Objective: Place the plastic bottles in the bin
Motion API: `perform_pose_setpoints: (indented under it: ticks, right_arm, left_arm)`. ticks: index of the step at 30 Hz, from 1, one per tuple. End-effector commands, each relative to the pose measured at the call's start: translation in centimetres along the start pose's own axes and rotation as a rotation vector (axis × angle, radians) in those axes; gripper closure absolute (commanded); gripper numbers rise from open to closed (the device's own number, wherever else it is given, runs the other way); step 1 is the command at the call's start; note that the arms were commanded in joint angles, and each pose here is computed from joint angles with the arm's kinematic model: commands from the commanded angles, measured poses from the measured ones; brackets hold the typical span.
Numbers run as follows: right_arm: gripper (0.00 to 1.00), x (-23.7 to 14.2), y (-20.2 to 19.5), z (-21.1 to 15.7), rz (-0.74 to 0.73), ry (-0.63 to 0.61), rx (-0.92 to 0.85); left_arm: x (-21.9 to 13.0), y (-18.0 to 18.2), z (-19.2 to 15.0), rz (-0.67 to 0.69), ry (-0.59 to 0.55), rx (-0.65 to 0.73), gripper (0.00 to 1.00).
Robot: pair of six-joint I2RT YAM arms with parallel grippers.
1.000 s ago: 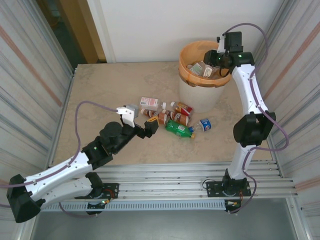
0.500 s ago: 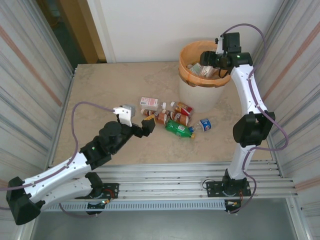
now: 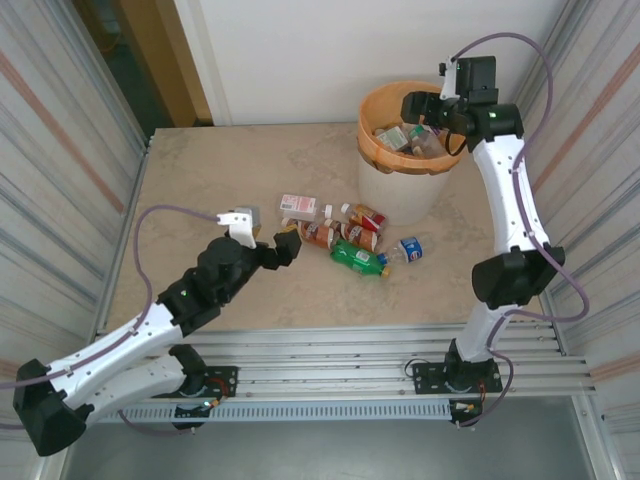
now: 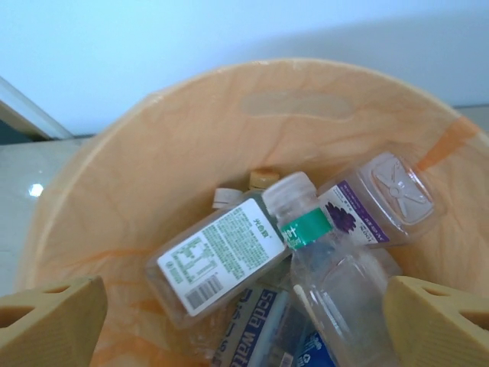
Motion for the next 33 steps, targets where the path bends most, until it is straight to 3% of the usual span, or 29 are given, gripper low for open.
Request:
perform_pose_setpoints:
  ticks: [1, 8, 17, 26, 33]
  right_arm:
    - [0.03, -3.9, 0.9, -0.3, -0.017, -0.032, -0.036]
    - [0.02, -7.4, -0.2, -3.9, -0.084, -0.037, -0.016]
    - [0.02, -12.0, -3.1, -8.5, -0.179, -0.088, 0.053]
    - [0.02, -13.0, -4.2, -11.3, -0.197, -0.066, 0.107]
    - [0.02, -12.9, -4.2, -11.6, -0.184, -0.054, 0.106]
  left_arm:
    - [0.3, 1.1, 0.2, 0.097, 0.038, -0.102, 0.01]
    - [2.3, 2.9, -0.8, 0.254, 0.15, -0.233, 0.02]
    - [6.9, 2.5, -2.1, 0.321, 0.267, -0.342, 0.05]
    - [12.1, 1.6, -5.1, 0.385, 0.408, -0.459, 0.04]
    - [15.8, 1.0, -6.9, 0.451, 0.495, -0.47, 0.03]
Point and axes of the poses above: each hand's point on the last joint's axis, 136 mm out from that joint toward the fingers, its own x axis out along the fingers, its own y axis along the line the jaws close on, z = x × y, the point moved 8 cm from there along -x, back along the fingers, and after that the axes turned 9 degrees about x, right-handed, at the moved point
